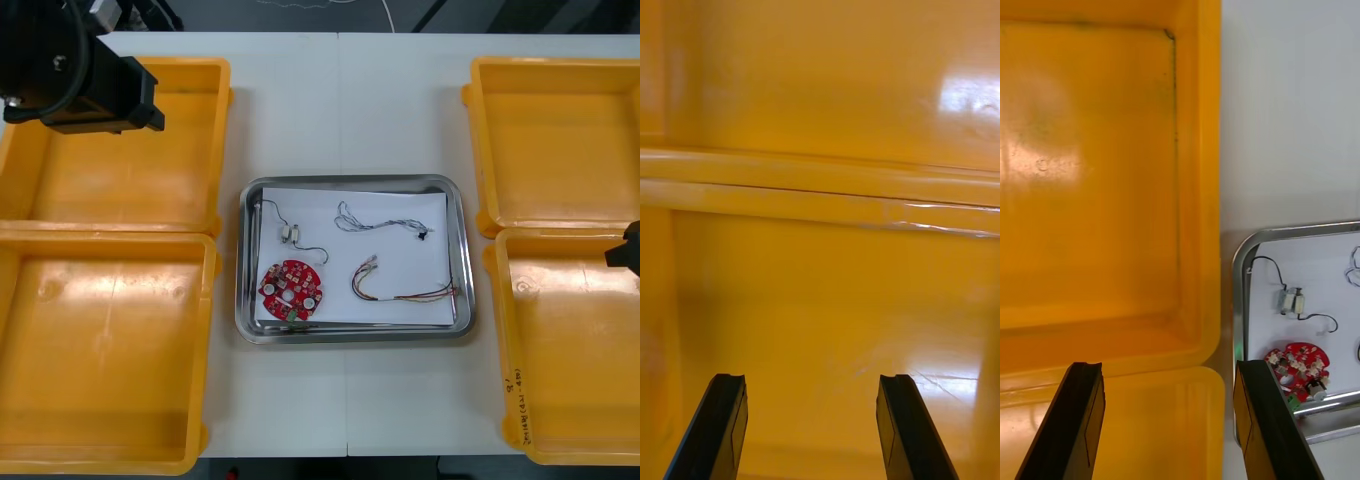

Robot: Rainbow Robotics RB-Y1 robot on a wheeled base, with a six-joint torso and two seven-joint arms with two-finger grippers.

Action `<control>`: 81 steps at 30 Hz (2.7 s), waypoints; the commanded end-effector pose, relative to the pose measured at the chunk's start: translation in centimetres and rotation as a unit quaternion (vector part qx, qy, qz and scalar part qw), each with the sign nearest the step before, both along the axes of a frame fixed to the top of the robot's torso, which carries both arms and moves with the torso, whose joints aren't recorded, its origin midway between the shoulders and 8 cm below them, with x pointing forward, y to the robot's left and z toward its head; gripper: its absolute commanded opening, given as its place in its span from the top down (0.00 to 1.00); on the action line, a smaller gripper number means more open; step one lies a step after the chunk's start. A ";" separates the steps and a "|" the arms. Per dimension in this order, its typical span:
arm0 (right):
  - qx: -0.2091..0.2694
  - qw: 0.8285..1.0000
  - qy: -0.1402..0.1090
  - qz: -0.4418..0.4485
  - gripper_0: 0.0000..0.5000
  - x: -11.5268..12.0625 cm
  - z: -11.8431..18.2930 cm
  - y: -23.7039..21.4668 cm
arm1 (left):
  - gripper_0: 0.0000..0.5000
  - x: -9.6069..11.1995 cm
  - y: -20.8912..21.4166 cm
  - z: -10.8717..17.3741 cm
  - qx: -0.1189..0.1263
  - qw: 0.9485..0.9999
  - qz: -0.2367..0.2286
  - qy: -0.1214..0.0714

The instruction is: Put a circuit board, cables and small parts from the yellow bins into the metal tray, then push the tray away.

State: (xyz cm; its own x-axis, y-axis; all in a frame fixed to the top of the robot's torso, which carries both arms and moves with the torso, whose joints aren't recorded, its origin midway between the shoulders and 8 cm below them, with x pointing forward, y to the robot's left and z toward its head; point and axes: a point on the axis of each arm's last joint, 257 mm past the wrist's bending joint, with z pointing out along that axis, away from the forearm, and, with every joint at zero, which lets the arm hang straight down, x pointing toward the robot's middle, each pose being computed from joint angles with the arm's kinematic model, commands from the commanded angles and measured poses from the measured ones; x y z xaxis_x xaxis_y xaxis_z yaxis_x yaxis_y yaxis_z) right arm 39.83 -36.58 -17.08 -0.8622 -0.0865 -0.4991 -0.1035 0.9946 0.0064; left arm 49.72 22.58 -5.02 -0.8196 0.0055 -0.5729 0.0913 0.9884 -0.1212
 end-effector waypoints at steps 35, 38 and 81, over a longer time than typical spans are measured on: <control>-0.142 0.899 -0.014 0.413 0.00 -2.0 0.4 24.3 | 0.00 -11.6 13.6 -7.6 0.097 0.994 0.030 0.038; -0.165 0.879 -0.023 0.446 0.00 -2.3 -0.3 25.7 | 0.00 -11.9 13.8 -7.7 0.098 0.994 0.030 0.040; -0.288 0.727 -0.078 0.619 0.00 -4.2 -11.0 33.3 | 0.00 -11.9 13.9 -7.7 0.098 0.994 0.030 0.041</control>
